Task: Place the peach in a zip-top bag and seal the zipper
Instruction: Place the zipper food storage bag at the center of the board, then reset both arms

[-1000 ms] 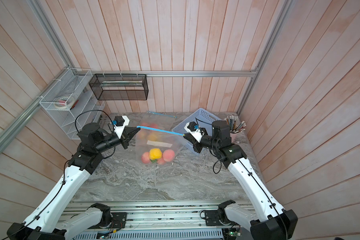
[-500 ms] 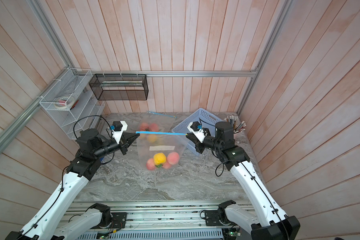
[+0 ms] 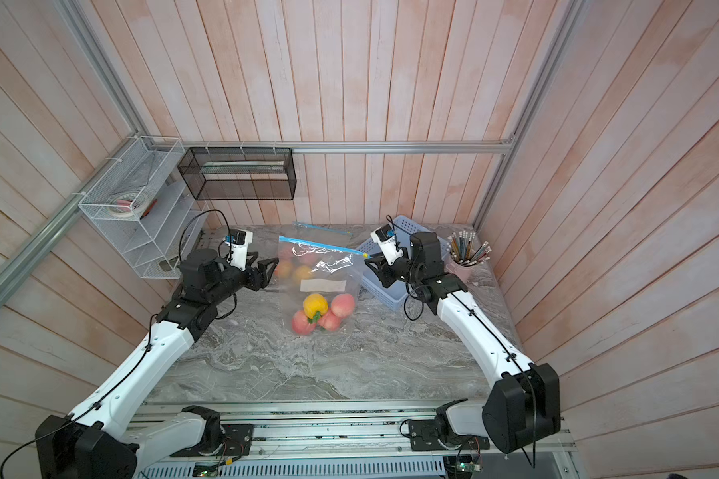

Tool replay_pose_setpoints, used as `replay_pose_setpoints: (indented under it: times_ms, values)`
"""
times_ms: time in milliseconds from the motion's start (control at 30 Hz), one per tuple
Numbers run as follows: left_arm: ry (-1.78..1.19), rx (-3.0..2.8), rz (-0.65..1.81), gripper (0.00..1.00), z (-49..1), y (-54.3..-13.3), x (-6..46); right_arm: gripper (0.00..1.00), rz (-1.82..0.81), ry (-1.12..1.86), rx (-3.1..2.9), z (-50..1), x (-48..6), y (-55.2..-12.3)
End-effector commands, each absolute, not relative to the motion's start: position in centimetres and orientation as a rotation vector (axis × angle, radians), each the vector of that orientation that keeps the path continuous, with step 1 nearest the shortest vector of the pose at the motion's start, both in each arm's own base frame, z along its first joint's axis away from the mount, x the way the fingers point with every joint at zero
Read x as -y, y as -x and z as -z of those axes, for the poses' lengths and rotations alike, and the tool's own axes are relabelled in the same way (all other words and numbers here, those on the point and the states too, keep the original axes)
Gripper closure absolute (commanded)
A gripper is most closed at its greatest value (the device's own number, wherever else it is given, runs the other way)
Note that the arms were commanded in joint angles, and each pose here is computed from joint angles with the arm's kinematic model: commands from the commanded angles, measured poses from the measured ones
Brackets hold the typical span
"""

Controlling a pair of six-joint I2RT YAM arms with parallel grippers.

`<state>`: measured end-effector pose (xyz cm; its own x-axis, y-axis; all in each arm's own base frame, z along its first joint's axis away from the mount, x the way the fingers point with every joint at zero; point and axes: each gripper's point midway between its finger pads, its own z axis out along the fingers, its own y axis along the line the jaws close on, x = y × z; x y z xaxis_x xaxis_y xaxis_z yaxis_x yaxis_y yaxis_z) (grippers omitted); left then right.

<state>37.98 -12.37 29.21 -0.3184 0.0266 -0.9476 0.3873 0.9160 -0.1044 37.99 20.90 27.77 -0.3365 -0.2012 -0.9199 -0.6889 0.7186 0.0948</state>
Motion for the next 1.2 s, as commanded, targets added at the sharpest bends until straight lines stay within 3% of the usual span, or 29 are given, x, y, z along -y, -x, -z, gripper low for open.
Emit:
replay_pose_setpoints:
  times_ms: [0,167,233,300,533,733,1167]
  values:
    - [-0.035,-1.832,0.211,0.17,-31.0,-39.6,7.7,0.41,-0.472,0.388,-1.773,-33.4,-17.9,-41.2]
    - [0.158,-1.835,0.116,0.03,-28.7,-38.8,3.5,0.19,-0.351,0.163,-1.665,-34.6,-12.8,-40.2]
    - [0.238,-1.83,0.079,0.0,-27.3,-38.0,1.8,0.08,-0.275,0.05,-1.65,-33.5,-9.8,-39.3]
    - [0.305,-1.826,0.046,0.0,-25.8,-37.1,0.4,0.04,-0.181,-0.053,-1.644,-31.9,-6.7,-38.1]
    - [0.496,-1.804,-0.09,0.0,-20.7,-33.8,-3.6,0.03,0.038,-0.344,-1.619,-25.7,1.3,-32.7]
    - [0.513,-1.69,-0.179,0.0,-19.8,-32.3,-5.2,0.02,0.144,-0.558,-1.638,-19.2,6.1,-30.2]
    - [0.24,-1.571,-0.117,0.0,-17.3,-33.1,-3.5,0.02,0.188,-0.372,-1.565,-15.6,5.3,-32.5]
